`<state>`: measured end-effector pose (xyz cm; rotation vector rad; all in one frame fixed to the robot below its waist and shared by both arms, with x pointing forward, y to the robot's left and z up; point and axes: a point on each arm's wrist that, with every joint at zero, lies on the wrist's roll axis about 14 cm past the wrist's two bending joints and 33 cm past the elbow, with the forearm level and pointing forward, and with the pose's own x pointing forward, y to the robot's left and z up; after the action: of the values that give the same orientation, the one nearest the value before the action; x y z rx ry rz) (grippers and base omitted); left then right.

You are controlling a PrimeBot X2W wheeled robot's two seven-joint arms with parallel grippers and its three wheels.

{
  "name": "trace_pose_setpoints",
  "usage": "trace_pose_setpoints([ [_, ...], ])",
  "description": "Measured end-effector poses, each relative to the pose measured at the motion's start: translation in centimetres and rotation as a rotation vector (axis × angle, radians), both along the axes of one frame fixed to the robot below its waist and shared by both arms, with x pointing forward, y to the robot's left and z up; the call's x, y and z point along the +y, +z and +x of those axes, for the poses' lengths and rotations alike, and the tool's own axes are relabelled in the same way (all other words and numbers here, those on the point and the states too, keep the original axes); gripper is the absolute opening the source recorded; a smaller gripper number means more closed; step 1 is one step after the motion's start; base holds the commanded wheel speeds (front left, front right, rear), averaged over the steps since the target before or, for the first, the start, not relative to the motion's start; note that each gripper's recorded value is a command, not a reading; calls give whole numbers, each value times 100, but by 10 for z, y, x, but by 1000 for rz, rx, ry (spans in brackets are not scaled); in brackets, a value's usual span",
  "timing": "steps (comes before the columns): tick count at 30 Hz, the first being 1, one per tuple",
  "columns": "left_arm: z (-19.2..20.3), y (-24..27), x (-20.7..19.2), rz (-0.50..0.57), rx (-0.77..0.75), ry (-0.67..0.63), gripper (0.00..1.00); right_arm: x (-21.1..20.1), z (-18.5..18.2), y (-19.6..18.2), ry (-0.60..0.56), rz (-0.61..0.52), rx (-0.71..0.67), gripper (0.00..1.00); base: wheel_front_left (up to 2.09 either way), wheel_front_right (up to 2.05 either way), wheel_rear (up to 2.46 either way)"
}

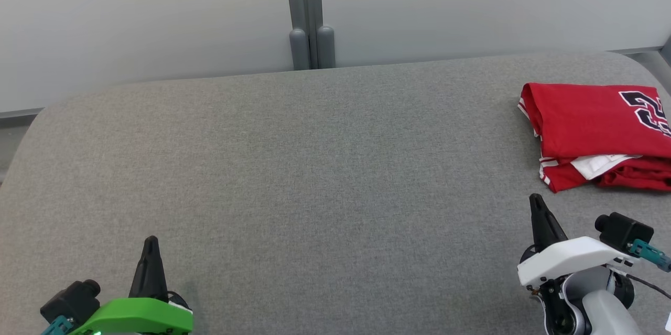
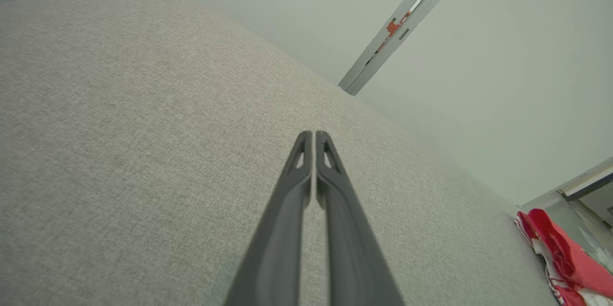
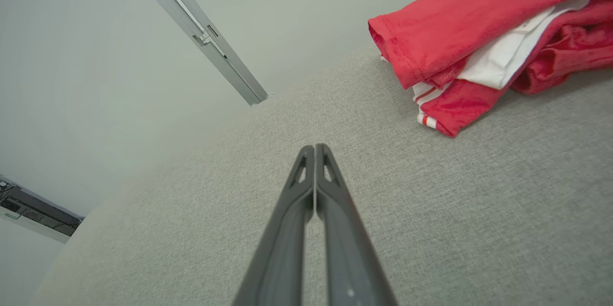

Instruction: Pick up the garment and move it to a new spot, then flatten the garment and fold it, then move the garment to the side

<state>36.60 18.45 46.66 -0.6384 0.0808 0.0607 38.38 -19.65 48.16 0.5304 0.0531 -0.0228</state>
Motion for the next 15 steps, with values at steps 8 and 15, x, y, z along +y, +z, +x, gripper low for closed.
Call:
trace_pose_setpoints([
  [8,2,1,3,-107,7,18,0,-2,1,2,-21,123,1,0,0,0,0],
  [15,5,4,4,-201,3,26,0,-3,2,4,-32,221,2,0,0,0,0],
])
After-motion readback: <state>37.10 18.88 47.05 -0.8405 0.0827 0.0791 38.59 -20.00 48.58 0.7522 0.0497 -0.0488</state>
